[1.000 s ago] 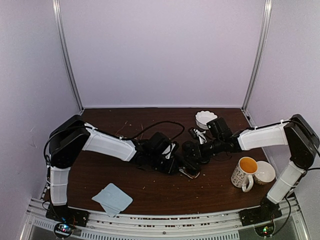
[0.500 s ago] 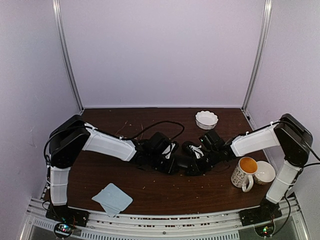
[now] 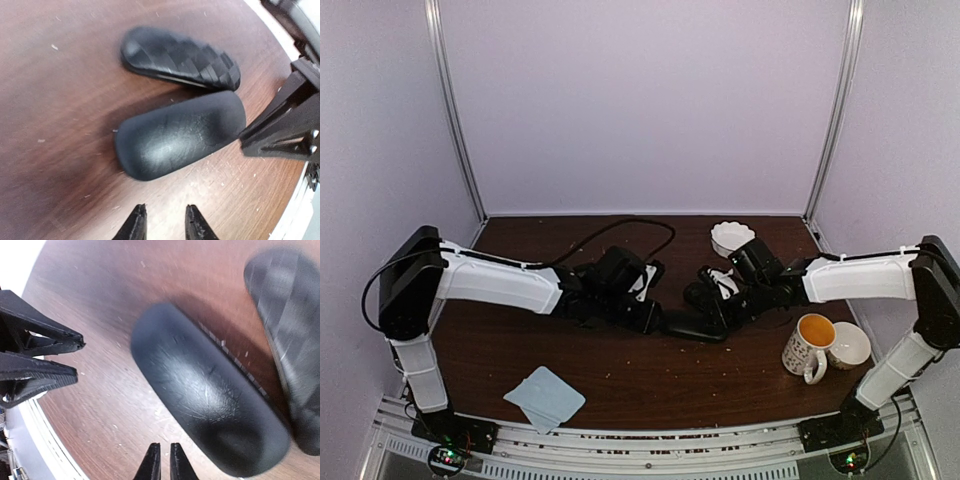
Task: Organize the sunglasses
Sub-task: Close the case with sunglasses at the center of the board.
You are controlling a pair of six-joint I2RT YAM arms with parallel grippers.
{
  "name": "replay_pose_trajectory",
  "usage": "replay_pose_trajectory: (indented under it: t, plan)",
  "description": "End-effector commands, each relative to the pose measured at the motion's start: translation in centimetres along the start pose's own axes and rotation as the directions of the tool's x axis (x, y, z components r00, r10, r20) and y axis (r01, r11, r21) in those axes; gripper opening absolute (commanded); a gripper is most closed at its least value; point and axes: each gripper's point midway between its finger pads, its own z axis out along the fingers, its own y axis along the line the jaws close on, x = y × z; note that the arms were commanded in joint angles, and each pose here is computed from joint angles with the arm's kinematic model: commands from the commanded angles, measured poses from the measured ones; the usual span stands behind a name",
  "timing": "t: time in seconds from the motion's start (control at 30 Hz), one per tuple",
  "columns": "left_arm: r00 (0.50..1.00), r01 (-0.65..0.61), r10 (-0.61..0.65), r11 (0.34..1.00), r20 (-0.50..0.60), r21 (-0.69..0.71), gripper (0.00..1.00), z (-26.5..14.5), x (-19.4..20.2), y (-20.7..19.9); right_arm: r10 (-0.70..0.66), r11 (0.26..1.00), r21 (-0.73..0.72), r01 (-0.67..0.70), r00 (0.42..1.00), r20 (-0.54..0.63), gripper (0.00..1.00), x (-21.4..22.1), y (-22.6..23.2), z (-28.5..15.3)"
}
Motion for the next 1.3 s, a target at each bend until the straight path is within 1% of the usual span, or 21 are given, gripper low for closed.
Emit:
replay_pose_trajectory:
  t: [0.0,0.13,0.27,0.33,0.4,0.47,0.6,0.67,0.7,0.73,0.8,0.9,0.93,1.0,1.17,1.27]
  plan:
    - [0.996,-0.055,0.062,0.993,0.069,-0.105,0.29,-3.4,-1.3,1.4,-0.065,0.997,0.045,0.061,0.995,0.082,0.09,-2.3,0.7,-2.8]
    - [0.989,-0.078,0.1,0.977,0.106,-0.198,0.33,-6.2,-1.6,3.0,-0.106,0.993,0.069,0.098,0.986,0.126,0.09,-3.6,1.4,-4.6]
    - [0.977,-0.108,0.154,0.952,0.146,-0.285,0.38,-9.4,-1.9,4.5,-0.153,0.985,0.108,0.136,0.974,0.169,0.1,-4.7,1.7,-6.5]
    - [0.97,-0.133,0.193,0.932,0.15,-0.338,0.44,-11.1,-1.9,5.4,-0.175,0.979,0.136,0.15,0.966,0.192,0.1,-5.3,1.8,-7.4]
    - [0.959,-0.149,0.235,0.895,0.159,-0.42,0.48,-13.3,-2.2,6.7,-0.196,0.974,0.159,0.164,0.956,0.216,0.12,-5.8,1.9,-8.4]
    - [0.946,-0.159,0.272,0.863,0.175,-0.48,0.52,-15.5,-2.4,7.6,-0.215,0.968,0.176,0.176,0.947,0.238,0.16,-6.1,2.1,-9.2]
    - [0.916,-0.142,0.328,0.803,0.231,-0.579,0.64,-19.9,-3.0,9.3,-0.247,0.961,0.191,0.199,0.929,0.275,0.26,-6.7,2.6,-10.7]
    - [0.902,-0.114,0.341,0.78,0.264,-0.616,0.71,-21.6,-3.1,10.3,-0.257,0.958,0.196,0.207,0.924,0.282,0.34,-6.8,2.7,-11.1]
    - [0.896,-0.102,0.344,0.774,0.28,-0.624,0.75,-22.2,-3.0,10.7,-0.264,0.957,0.198,0.213,0.922,0.284,0.41,-6.9,2.8,-11.2]
    - [0.89,-0.09,0.346,0.772,0.298,-0.629,0.8,-22.8,-2.9,11.2,-0.27,0.955,0.202,0.219,0.922,0.278,0.49,-6.9,2.7,-11.2]
    - [0.876,-0.058,0.344,0.771,0.339,-0.634,0.9,-23.6,-2.6,12.3,-0.287,0.949,0.209,0.237,0.921,0.262,0.61,-6.8,2.6,-11.0]
    - [0.86,0.006,0.319,0.773,0.397,-0.634,0.97,-24.7,-1.9,14.3,-0.3,0.942,0.223,0.252,0.929,0.217,0.69,-6.5,2.2,-10.2]
    - [0.854,0.025,0.313,0.773,0.415,-0.634,0.98,-25.1,-1.8,14.9,-0.305,0.939,0.226,0.26,0.932,0.196,0.75,-6.2,2.1,-9.8]
    - [0.847,0.048,0.302,0.776,0.438,-0.629,0.98,-25.5,-1.4,15.6,-0.329,0.926,0.248,0.286,0.932,0.153,0.79,-5.8,1.7,-9.2]
    - [0.844,0.055,0.285,0.796,0.453,-0.603,0.98,-25.1,-0.9,16.3,-0.403,0.882,0.28,0.378,0.915,0.033,0.86,-4.7,1.4,-7.1]
    - [0.849,0.054,0.271,0.809,0.453,-0.586,0.98,-24.6,-0.8,16.8,-0.456,0.85,0.282,0.445,0.889,-0.026,0.88,-4.4,1.5,-5.9]
